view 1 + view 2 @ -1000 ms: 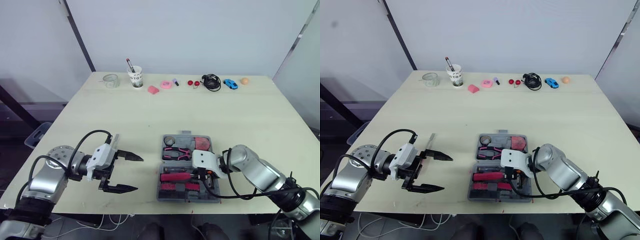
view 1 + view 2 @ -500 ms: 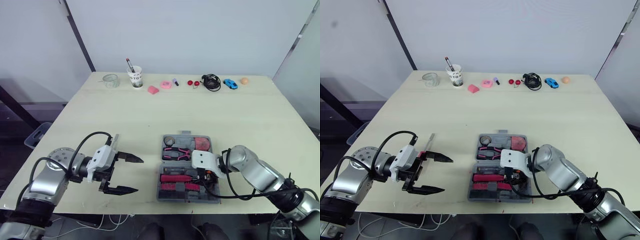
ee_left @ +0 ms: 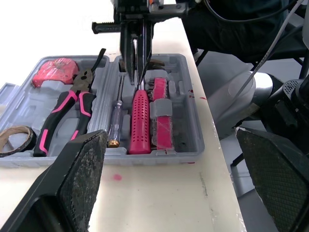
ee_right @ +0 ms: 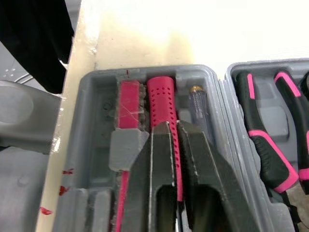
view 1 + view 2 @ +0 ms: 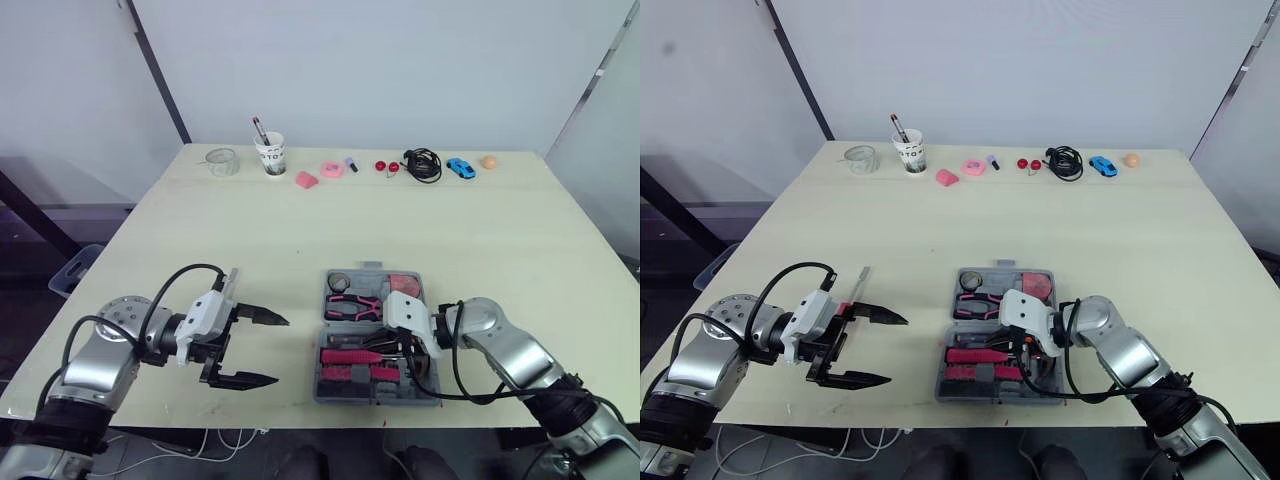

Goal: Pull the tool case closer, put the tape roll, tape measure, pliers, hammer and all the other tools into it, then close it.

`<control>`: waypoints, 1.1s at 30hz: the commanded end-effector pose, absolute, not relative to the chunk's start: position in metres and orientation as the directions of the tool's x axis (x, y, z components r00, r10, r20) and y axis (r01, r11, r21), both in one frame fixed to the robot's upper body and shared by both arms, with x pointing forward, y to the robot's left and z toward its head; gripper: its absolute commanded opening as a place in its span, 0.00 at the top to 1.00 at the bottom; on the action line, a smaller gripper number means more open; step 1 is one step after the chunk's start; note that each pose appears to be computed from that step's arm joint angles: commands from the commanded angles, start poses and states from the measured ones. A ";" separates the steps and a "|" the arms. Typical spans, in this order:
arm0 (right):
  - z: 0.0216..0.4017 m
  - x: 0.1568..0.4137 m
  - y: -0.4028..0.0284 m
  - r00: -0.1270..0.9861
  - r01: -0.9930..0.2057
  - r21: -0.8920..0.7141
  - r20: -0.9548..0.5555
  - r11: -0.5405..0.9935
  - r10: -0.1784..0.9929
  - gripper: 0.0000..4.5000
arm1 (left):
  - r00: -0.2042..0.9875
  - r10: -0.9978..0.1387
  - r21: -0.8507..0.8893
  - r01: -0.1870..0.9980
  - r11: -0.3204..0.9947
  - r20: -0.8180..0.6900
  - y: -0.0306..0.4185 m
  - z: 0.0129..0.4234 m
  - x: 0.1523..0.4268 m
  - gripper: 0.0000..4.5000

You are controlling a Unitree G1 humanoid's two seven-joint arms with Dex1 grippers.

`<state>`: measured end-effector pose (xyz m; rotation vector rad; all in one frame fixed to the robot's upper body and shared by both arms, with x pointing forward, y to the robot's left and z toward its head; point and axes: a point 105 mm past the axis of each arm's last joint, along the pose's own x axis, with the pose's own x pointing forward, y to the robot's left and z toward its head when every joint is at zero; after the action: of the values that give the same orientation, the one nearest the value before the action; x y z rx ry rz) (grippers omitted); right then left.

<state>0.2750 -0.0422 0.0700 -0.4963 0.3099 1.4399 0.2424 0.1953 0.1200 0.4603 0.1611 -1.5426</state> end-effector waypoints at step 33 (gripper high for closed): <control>0.088 0.265 -0.231 0.791 -0.612 -0.092 -0.088 0.785 0.606 0.92 | 0.725 -0.659 0.056 0.680 0.731 -0.202 0.277 0.102 0.243 0.00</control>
<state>0.2678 -0.2200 0.0717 -0.1082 0.1249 0.6809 0.2423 0.2663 0.0964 0.1020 0.2015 -0.8037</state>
